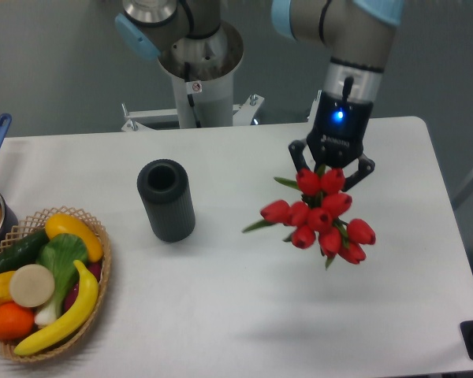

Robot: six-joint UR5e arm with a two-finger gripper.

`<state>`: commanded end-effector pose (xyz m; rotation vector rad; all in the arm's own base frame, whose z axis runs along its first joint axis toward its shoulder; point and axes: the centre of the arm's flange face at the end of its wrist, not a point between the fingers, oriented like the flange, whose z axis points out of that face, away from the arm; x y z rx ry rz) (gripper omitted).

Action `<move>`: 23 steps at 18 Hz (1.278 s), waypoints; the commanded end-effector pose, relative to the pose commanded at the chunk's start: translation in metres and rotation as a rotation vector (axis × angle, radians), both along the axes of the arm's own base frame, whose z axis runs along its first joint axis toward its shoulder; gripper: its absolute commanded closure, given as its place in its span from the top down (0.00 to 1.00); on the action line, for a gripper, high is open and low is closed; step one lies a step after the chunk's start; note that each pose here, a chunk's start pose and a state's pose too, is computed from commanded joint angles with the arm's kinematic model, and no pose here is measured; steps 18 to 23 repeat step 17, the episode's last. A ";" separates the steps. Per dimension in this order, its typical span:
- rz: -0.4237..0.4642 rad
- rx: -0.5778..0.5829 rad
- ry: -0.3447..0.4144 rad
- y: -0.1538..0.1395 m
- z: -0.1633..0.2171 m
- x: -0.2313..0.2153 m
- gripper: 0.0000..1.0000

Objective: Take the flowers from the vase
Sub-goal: 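Carry the tulip bunch away from the vase over the open table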

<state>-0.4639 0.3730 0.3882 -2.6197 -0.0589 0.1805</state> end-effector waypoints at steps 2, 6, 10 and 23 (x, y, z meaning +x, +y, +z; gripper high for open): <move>-0.014 -0.051 0.020 0.010 -0.006 -0.001 0.02; -0.067 -0.242 0.083 0.038 -0.026 0.019 0.04; -0.088 -0.346 0.093 0.052 -0.042 0.029 0.03; -0.107 -0.430 0.085 0.059 -0.056 0.037 0.02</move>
